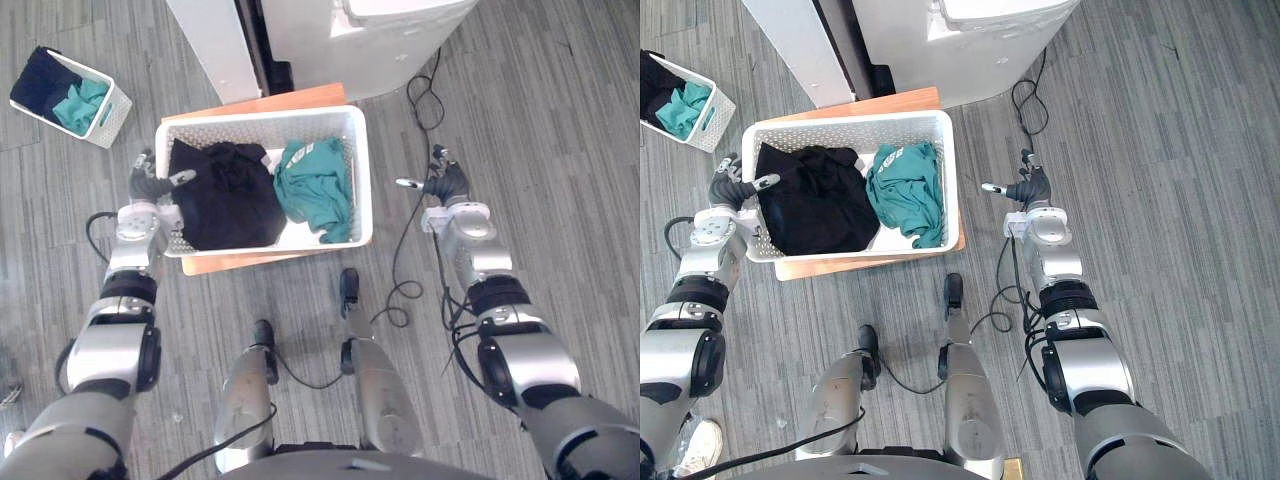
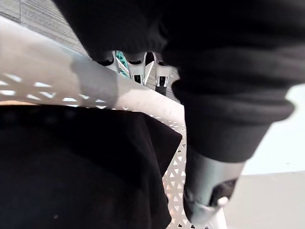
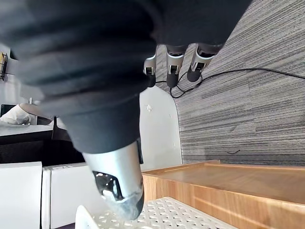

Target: Pick up the laundry basket with both hands and put the clothes into the washing machine.

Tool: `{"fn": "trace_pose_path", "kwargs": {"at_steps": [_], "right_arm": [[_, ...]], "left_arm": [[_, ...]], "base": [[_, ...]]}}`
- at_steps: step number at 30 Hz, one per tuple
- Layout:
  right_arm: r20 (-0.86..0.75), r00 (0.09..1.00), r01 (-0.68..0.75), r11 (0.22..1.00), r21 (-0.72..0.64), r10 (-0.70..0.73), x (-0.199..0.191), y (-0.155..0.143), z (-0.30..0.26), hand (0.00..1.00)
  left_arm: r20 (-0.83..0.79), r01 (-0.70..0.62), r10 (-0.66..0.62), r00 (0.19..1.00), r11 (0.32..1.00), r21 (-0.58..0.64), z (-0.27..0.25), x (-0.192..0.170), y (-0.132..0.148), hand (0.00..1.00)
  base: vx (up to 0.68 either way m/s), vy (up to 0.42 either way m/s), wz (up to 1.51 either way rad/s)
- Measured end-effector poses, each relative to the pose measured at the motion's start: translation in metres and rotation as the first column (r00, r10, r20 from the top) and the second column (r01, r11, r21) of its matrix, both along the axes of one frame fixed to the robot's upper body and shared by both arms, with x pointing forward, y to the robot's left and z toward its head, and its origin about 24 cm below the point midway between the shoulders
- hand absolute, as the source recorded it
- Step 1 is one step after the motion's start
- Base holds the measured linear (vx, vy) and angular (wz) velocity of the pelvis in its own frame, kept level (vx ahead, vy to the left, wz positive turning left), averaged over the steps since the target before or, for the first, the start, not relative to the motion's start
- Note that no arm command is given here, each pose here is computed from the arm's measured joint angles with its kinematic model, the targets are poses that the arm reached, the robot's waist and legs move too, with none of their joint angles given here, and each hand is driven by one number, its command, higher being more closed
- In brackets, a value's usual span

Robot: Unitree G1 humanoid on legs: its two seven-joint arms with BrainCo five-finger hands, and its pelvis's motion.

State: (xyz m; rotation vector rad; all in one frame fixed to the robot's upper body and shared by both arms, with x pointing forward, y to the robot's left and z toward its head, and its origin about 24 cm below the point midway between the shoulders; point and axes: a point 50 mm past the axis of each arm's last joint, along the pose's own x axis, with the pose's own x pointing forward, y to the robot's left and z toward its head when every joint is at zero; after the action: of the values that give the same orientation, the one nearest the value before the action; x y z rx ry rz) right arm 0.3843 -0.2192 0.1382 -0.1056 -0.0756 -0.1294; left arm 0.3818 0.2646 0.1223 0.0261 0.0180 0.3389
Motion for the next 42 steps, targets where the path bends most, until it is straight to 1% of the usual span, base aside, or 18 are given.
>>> {"fn": "trace_pose_path", "kwargs": {"at_steps": [5, 7, 12, 14, 19, 23, 27, 30, 33, 39, 42], "right_arm": [[0.020, 0.999, -0.041, 0.999, 0.004, 0.041, 0.006, 0.017, 0.008, 0.00], [0.011, 0.999, -0.043, 0.999, -0.022, 0.044, 0.008, 0.020, 0.009, 0.00], [-0.023, 0.999, -0.028, 0.999, -0.034, 0.027, 0.014, 0.021, 0.010, 0.00], [-0.051, 0.998, -0.024, 0.997, -0.070, 0.021, 0.015, 0.022, 0.006, 0.00], [-0.094, 0.996, -0.005, 0.998, -0.064, -0.001, 0.018, 0.018, 0.001, 0.00], [-0.093, 0.995, 0.016, 0.999, -0.037, -0.020, 0.019, 0.013, 0.004, 0.00], [-0.122, 0.993, -0.008, 1.000, -0.026, 0.005, 0.019, 0.020, -0.003, 0.00], [-0.126, 0.992, -0.014, 0.999, -0.035, 0.009, 0.019, 0.021, -0.004, 0.00], [-0.132, 0.991, -0.021, 0.997, -0.078, 0.010, 0.019, 0.022, -0.004, 0.00], [-0.148, 0.989, -0.024, 0.996, -0.089, 0.010, 0.019, 0.023, -0.006, 0.00], [-0.140, 0.990, -0.007, 0.997, -0.071, -0.003, 0.019, 0.020, -0.004, 0.00]], "left_arm": [[0.008, -0.015, 0.015, 1.000, 1.000, -0.025, 0.001, 0.002, -0.004, 0.00], [0.013, -0.014, 0.014, 1.000, 0.999, -0.039, 0.002, 0.004, -0.009, 0.00], [0.006, -0.035, 0.035, 0.999, 0.995, -0.093, -0.004, 0.003, -0.010, 0.00], [0.000, -0.028, 0.028, 1.000, 0.994, -0.103, -0.006, 0.004, -0.014, 0.00], [-0.039, -0.044, 0.039, 0.998, 0.990, -0.135, -0.017, 0.003, -0.018, 0.00], [-0.049, -0.053, 0.047, 0.998, 0.991, -0.120, -0.019, 0.003, -0.019, 0.00], [-0.053, -0.049, 0.043, 0.998, 0.993, -0.107, -0.019, 0.003, -0.022, 0.00], [-0.058, -0.054, 0.048, 0.997, 0.993, -0.104, -0.021, 0.002, -0.022, 0.00], [-0.064, -0.053, 0.047, 0.997, 0.993, -0.101, -0.023, 0.002, -0.023, 0.00], [-0.078, -0.044, 0.037, 0.996, 0.996, -0.084, -0.029, -0.001, -0.025, 0.00], [-0.083, -0.038, 0.031, 0.996, 0.996, -0.079, -0.031, -0.001, -0.026, 0.00]], "base": [[-0.06, 0.039, -0.10], [-0.07, 0.031, 0.01], [-0.07, 0.031, 0.01], [-0.08, 0.020, 0.07], [-0.08, 0.030, 0.08], [-0.07, 0.030, 0.06], [-0.05, 0.027, 0.00], [-0.07, 0.041, -0.01], [-0.08, 0.029, -0.02], [-0.07, 0.015, -0.02], [-0.08, 0.017, -0.04]]}}
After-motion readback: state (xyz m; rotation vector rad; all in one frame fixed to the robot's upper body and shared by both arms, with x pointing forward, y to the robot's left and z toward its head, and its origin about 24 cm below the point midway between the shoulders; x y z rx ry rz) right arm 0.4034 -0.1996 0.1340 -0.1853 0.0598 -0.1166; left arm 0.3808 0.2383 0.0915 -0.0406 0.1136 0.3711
